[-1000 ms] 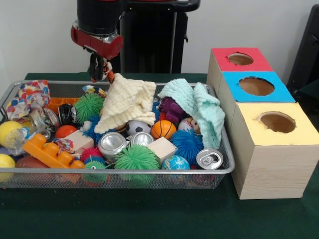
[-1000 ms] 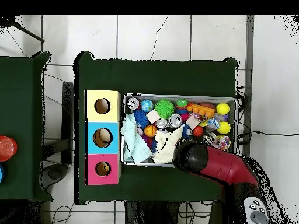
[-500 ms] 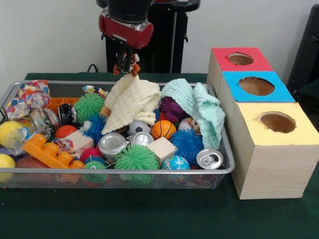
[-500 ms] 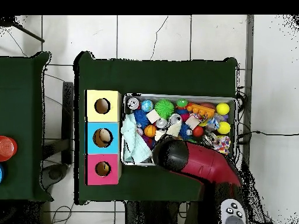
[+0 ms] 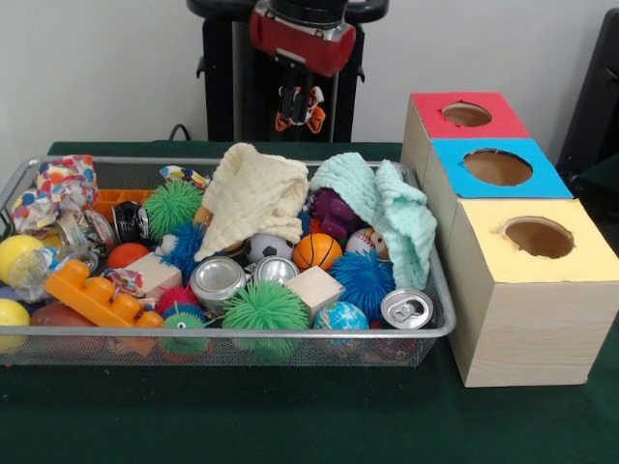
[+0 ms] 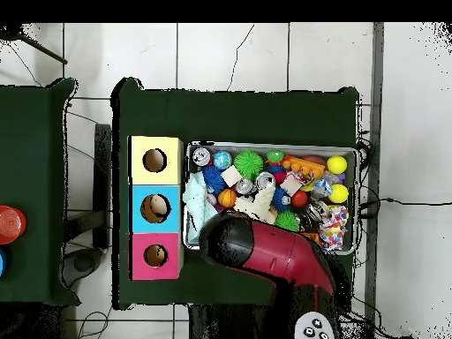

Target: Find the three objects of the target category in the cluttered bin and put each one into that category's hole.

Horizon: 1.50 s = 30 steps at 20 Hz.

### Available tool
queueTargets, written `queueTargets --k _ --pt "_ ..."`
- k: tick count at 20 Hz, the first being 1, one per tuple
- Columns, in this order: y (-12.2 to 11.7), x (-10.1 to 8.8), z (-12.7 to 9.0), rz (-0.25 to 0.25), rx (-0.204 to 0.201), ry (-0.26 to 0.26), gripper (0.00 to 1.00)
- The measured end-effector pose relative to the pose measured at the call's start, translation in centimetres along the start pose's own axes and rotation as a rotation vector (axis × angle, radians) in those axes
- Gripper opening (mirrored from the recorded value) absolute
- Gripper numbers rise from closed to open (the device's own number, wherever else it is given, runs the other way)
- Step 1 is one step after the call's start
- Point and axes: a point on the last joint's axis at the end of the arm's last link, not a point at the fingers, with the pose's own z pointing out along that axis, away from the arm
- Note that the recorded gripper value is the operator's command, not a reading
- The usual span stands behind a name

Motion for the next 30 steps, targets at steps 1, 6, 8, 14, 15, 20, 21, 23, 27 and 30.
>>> queueTargets --k 1,6,8,14,15,20,21,23,27,30 --pt "0.0 0.2 -0.2 0.004 0.001 0.001 0.0" --pt "-0.8 0.4 -0.9 0.042 0.002 0.006 0.0" --pt "-1.6 0.6 -0.9 0.069 0.003 0.016 0.0" --pt "-2.8 1.7 -0.6 0.116 0.008 0.047 0.0" --pt "-2.9 1.8 -0.6 0.118 0.009 0.049 0.0" --pt "-2.5 3.7 -0.5 0.135 0.013 0.076 0.0" --pt "-2.3 4.1 -0.5 0.135 0.014 0.08 0.0" --pt "-1.8 5.0 -0.5 0.136 0.016 0.089 0.0" --pt "-0.6 5.9 -0.7 0.131 0.012 0.091 0.0" --pt "0.2 6.3 -0.9 0.129 0.007 0.093 0.0"
